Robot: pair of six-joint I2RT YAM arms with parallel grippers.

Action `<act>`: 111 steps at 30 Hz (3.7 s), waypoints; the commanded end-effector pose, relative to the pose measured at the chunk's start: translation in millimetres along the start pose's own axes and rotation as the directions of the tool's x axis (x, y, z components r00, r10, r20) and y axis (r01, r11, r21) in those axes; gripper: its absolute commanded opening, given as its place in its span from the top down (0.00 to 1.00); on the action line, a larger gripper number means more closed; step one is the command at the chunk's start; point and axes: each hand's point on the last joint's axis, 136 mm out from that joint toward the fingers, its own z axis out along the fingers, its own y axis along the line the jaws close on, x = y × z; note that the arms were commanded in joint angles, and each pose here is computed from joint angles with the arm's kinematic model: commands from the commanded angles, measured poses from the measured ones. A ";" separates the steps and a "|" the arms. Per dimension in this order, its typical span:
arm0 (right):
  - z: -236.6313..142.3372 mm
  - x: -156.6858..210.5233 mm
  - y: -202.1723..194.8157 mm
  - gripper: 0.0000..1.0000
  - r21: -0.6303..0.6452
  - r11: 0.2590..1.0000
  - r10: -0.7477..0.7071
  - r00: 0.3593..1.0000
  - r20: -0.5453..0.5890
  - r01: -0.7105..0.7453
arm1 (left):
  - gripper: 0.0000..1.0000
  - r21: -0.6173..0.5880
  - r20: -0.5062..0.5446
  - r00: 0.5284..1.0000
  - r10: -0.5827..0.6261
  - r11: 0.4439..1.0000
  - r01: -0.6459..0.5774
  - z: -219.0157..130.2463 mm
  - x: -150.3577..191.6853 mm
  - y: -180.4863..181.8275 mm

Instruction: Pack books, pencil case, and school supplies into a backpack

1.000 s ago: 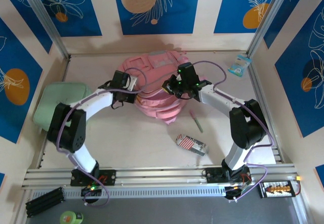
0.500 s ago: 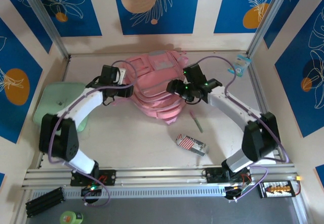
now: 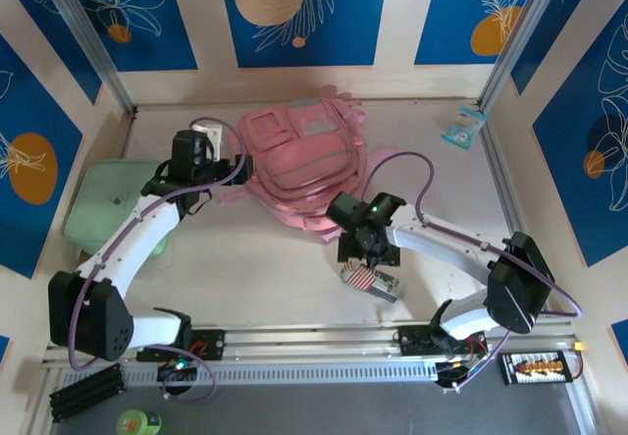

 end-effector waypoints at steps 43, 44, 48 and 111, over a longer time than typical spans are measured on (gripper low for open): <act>53.7 -64.2 25.7 0.01 -0.089 0.932 -0.346 0.935 0.072 0.352 | 0.00 0.207 0.018 0.999 -0.040 0.978 0.035 -3.0 -12.0 -32.9; 57.4 -65.3 29.1 0.01 -0.093 0.925 -0.364 0.929 0.069 0.369 | 0.00 0.211 0.017 0.999 -0.039 0.977 0.035 -2.9 -11.7 -33.8; 63.6 -49.8 40.9 0.01 -0.152 0.906 -0.397 0.918 0.021 0.395 | 0.00 0.214 0.009 0.999 -0.034 0.976 0.031 -2.8 -10.9 -34.1; -46.6 -159.6 17.3 0.54 -0.648 0.754 0.302 0.932 0.200 -0.105 | 0.53 0.446 -0.193 0.514 0.836 0.541 -0.713 135.3 64.5 -157.7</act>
